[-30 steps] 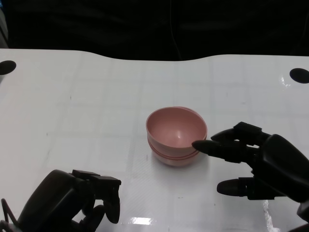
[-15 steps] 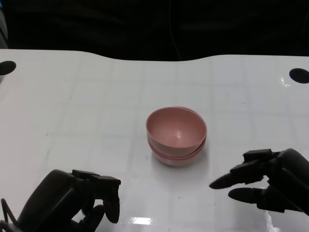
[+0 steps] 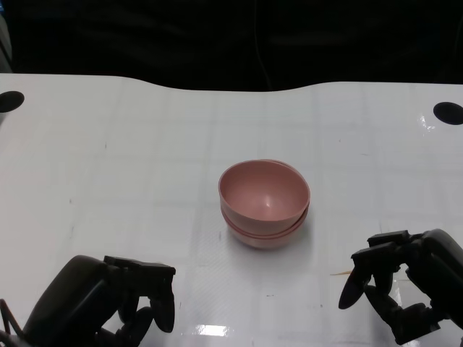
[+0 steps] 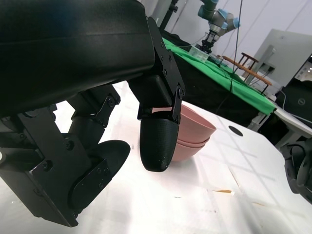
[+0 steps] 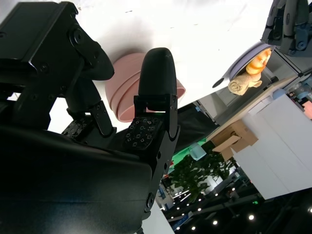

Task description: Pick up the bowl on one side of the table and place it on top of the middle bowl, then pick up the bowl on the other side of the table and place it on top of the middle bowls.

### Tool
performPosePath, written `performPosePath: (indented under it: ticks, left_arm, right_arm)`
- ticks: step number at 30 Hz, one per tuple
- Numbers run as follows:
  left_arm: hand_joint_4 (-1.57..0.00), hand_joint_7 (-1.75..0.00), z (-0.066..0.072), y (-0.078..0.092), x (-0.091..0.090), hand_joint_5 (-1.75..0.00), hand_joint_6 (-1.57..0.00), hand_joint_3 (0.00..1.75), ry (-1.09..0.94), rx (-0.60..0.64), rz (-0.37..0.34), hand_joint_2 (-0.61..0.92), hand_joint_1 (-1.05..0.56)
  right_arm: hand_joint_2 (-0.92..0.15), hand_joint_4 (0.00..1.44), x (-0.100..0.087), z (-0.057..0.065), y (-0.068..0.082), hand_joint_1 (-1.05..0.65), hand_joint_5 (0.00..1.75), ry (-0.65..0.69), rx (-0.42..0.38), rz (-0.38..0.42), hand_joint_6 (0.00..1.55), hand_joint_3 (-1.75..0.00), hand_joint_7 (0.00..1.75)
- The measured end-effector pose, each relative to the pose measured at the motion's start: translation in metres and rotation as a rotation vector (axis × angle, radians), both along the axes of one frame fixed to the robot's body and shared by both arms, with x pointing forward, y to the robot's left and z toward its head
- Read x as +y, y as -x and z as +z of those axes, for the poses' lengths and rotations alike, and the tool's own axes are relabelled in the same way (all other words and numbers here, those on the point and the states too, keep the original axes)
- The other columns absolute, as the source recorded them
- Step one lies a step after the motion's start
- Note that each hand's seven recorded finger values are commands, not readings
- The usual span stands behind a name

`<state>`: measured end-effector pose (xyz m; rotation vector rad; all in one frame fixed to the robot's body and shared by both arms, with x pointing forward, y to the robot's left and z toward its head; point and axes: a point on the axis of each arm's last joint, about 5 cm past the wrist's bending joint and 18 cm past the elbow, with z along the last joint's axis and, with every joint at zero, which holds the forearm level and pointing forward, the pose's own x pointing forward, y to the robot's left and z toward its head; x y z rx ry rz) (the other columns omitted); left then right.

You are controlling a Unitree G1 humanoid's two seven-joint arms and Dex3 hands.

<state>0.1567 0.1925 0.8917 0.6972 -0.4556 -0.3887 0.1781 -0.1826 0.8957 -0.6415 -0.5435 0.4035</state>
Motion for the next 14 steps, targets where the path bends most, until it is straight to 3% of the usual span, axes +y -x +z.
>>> performPosePath:
  ticks: [6, 14]
  left_arm:
    - [-0.91, -1.42, -0.0040, -0.0002, 0.0012, -1.68, -0.89, 1.61, 0.111, 0.049, 0.013, 0.19, 0.08]
    - [-0.91, -1.47, -0.0063, -0.0035, 0.0028, -1.67, -0.90, 1.63, 0.191, 0.118, -0.018, 0.21, 0.13]
  right_arm:
    - [-0.05, 1.02, 0.0000, -0.0054, -0.0049, 0.33, 1.74, -0.028, 0.009, 0.008, 0.97, -1.69, 1.34]
    - [-0.12, 0.98, 0.0001, -0.0074, -0.0103, 0.26, 1.71, -0.074, 0.051, 0.041, 0.94, -1.65, 1.35]
